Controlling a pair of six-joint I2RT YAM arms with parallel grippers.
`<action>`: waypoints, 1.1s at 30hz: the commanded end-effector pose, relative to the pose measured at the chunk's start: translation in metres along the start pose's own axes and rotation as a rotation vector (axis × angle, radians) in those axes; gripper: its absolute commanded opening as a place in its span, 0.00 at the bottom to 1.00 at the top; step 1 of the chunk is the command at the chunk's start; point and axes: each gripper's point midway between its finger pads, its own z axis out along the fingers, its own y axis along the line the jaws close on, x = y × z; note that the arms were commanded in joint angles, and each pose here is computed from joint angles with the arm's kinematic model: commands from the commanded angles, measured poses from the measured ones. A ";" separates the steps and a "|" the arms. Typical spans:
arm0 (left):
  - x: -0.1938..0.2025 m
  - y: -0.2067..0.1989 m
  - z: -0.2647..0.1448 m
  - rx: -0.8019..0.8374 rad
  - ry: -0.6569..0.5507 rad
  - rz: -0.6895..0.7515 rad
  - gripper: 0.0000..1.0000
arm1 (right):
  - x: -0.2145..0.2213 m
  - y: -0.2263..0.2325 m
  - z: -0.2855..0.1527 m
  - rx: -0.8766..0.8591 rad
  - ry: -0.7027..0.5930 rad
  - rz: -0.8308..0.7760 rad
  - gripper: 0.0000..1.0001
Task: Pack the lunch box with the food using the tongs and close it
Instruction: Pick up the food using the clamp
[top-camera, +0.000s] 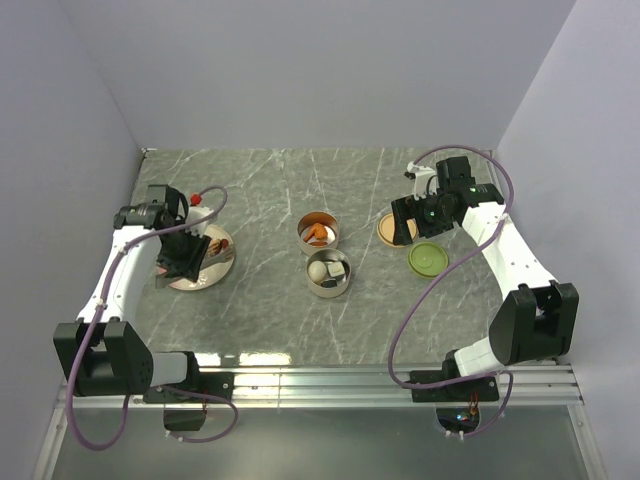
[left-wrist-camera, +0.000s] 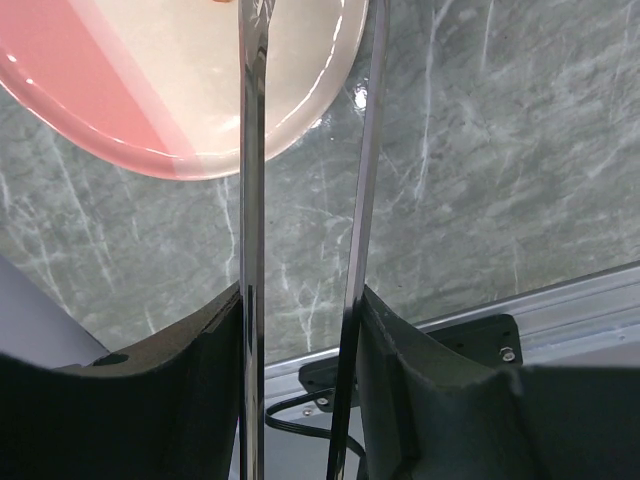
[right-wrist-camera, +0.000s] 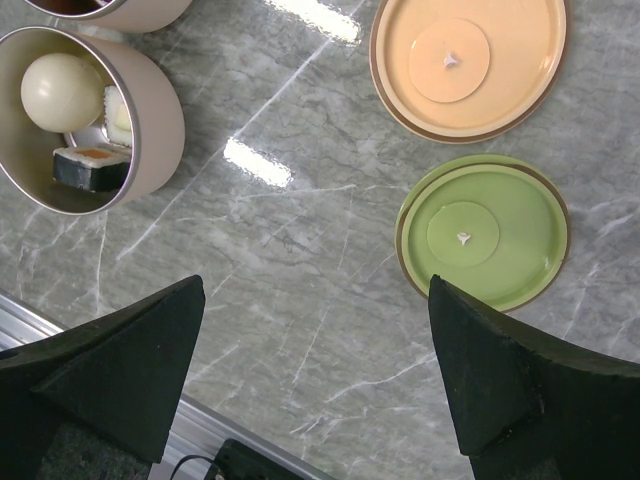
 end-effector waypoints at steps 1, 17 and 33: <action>-0.005 -0.005 0.000 0.012 -0.032 -0.020 0.48 | -0.019 0.004 -0.010 0.004 -0.070 -0.023 1.00; -0.020 -0.004 0.017 -0.002 -0.017 -0.020 0.45 | -0.018 0.003 -0.010 0.009 -0.068 -0.026 1.00; -0.019 -0.001 0.017 -0.021 -0.004 -0.022 0.35 | -0.019 0.002 -0.009 0.010 -0.066 -0.025 1.00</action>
